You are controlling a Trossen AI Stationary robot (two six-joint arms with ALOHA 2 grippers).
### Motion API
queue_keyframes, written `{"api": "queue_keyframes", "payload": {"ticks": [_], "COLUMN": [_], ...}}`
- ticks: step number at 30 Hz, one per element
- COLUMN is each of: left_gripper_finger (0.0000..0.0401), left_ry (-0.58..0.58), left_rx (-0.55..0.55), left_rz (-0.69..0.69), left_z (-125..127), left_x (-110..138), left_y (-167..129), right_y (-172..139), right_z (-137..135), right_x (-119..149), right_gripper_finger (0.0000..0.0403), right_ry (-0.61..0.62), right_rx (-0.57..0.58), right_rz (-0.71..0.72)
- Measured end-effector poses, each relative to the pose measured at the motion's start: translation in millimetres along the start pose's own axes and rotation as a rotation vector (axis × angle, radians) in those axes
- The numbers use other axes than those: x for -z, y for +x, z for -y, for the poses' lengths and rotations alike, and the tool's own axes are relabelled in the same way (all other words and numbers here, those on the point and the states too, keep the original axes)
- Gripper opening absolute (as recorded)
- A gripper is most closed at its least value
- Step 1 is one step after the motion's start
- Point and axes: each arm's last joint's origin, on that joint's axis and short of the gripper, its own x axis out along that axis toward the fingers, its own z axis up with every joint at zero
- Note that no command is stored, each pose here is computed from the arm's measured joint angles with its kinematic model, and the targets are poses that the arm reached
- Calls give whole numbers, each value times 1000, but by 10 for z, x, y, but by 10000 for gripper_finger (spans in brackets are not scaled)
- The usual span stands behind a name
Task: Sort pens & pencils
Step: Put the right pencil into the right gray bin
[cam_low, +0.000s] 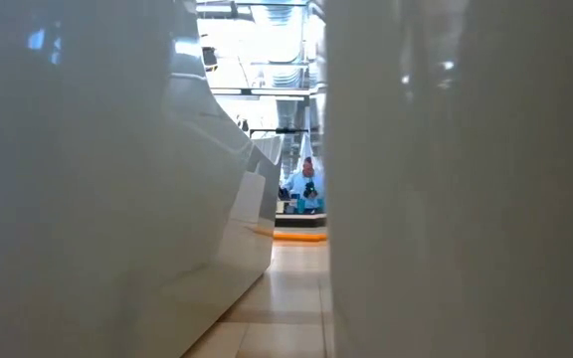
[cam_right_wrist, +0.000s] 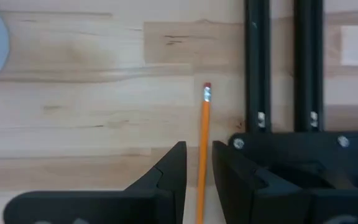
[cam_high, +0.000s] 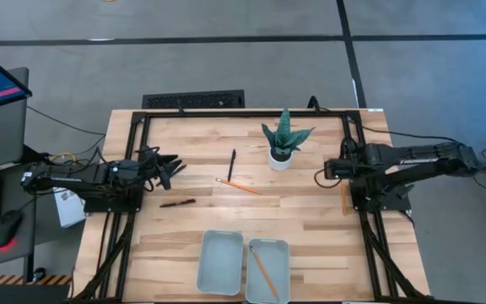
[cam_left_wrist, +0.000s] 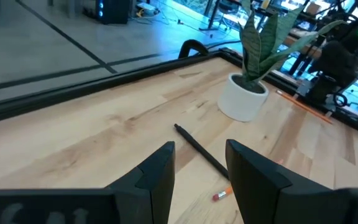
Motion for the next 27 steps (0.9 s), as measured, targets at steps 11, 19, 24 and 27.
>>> {"api": "queue_keyframes", "payload": {"ticks": [11, 19, 24, 27], "left_gripper_finger": [133, 133, 133, 133], "left_ry": [18, 21, 23, 24], "left_rx": [-14, -15, -15, -16], "left_rz": [-31, -32, -32, -33], "left_z": [-17, -18, -18, -19], "left_x": [33, 34, 35, 36], "left_y": [0, -1, -1, 0], "right_y": [119, 166, 191, 203], "right_z": [10, 55, 85, 98], "right_x": [-207, -351, -420, -454], "right_gripper_finger": [98, 98, 98, 98], "right_ry": [-65, -50, -51, -61], "right_rx": [-4, 3, -17, -35], "right_rz": [-35, -56, -102, -125]}}
